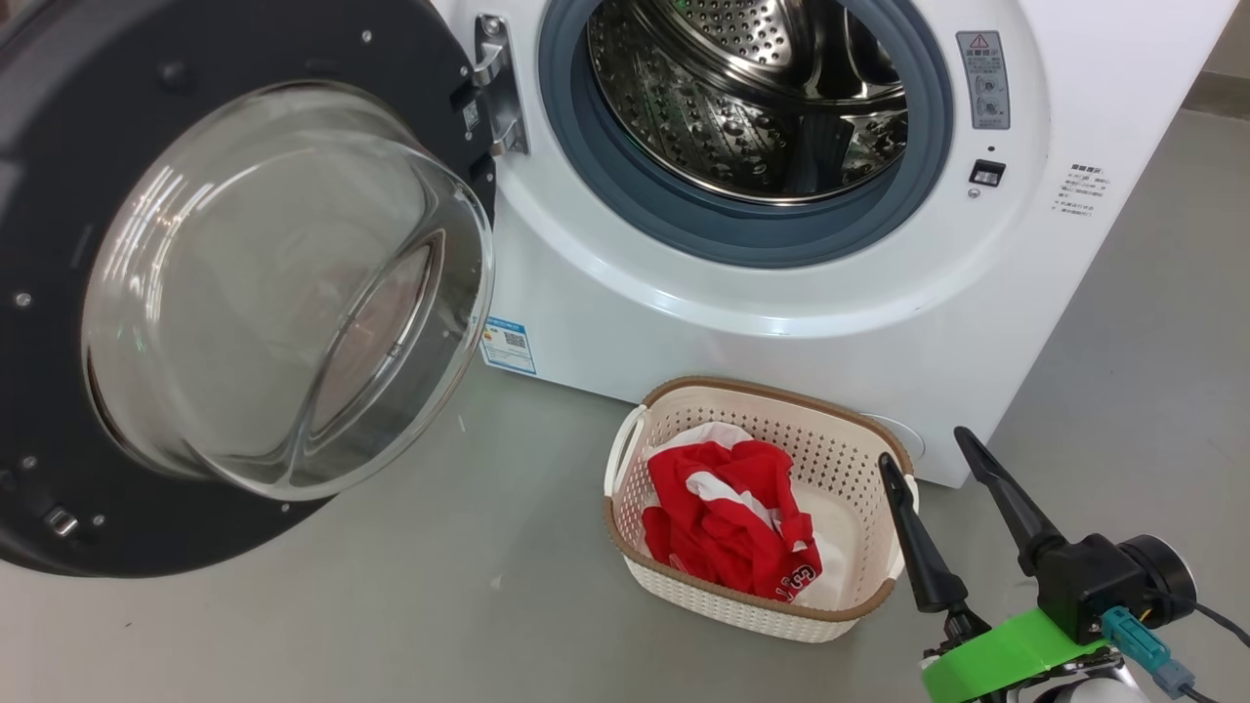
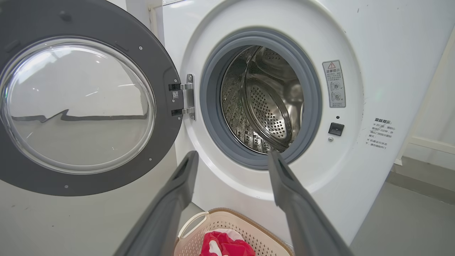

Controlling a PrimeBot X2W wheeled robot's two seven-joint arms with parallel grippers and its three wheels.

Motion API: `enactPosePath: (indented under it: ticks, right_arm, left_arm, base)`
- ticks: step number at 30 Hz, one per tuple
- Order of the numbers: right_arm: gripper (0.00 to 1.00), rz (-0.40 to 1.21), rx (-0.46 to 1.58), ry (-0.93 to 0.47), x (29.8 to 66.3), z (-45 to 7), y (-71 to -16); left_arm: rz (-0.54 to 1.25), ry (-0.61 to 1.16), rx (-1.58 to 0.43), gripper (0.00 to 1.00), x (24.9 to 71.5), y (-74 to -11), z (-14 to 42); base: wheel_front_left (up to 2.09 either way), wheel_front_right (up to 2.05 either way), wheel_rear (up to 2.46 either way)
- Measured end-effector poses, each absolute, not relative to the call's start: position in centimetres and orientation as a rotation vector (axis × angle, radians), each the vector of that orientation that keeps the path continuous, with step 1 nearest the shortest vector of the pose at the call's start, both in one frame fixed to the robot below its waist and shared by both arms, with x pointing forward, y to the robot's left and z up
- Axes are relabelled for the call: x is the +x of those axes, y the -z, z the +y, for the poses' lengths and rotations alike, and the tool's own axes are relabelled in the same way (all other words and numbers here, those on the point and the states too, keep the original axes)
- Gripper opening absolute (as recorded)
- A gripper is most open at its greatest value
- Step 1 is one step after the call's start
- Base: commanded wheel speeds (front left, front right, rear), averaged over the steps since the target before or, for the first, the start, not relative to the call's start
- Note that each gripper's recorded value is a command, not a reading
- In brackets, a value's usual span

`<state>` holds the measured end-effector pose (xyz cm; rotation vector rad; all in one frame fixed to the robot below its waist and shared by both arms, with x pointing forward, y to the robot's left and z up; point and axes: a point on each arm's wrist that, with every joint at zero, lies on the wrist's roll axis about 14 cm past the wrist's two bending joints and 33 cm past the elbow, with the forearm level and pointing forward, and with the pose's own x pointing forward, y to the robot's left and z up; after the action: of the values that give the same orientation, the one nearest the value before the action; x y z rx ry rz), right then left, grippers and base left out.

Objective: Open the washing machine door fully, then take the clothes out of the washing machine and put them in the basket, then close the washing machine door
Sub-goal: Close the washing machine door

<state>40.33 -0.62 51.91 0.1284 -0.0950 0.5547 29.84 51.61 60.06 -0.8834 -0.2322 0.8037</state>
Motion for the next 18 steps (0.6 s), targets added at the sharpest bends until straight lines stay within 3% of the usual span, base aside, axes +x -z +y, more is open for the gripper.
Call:
enactPosePath:
  ticks: [6, 18]
  right_arm:
    - [1.00, -0.091, 0.130, -0.556, 40.3, -0.6, -51.7]
    - [1.00, -0.100, 0.124, -0.552, 39.8, -0.9, -52.1]
  left_arm:
    - [-0.098, -0.723, -1.026, 0.00, 31.1, -57.3, 50.0]
    - [-0.088, -0.611, -1.183, 0.00, 31.3, -57.0, 48.9]
  base:
    - [0.00, 0.00, 0.00]
    - [0.00, 0.00, 0.00]
